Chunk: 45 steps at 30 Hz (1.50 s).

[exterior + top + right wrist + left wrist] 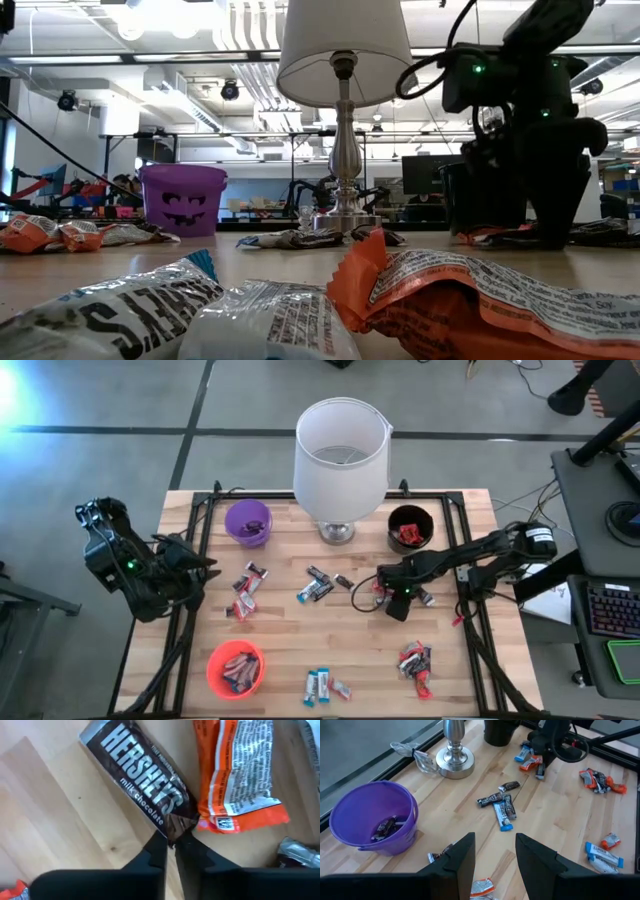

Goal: Organize candy in baskets
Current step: Put the brown chocolate bar into the purple bucket

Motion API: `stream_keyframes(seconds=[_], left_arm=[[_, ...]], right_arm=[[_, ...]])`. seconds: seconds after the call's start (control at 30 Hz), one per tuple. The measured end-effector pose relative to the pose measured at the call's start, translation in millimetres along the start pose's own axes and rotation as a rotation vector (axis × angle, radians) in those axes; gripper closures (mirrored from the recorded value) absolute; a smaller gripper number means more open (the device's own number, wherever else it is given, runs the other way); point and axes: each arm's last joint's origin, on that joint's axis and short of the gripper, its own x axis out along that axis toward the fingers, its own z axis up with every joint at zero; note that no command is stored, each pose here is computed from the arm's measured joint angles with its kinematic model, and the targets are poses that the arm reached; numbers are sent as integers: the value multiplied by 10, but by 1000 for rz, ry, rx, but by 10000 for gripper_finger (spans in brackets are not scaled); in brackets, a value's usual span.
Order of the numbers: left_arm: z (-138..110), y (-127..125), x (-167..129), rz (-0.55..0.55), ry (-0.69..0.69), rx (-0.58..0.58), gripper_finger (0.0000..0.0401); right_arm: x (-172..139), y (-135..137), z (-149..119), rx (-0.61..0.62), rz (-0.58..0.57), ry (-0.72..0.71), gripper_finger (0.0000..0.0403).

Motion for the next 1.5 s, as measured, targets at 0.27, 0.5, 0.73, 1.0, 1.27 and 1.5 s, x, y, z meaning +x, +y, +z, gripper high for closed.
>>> stream_keyframes(seconds=[0.27,0.5,0.73,1.0,1.27,1.5], left_arm=[[-2,-8,3,2,1,3,278],[-1,-4,2,1,1,4,278],[-2,-6,2,-1,3,3,278],[0,-1,0,-2,3,8,278],[0,2,-1,-2,3,10,278],[0,2,-1,-2,3,10,278]], right_arm=[[-166,10,-56,23,22,-47,394],[-256,5,-101,24,28,-58,394],[-247,3,-102,22,25,-50,390],[-203,17,-105,31,84,13,379],[-172,26,-68,26,82,-8,315],[-210,53,-34,12,93,-31,255]])
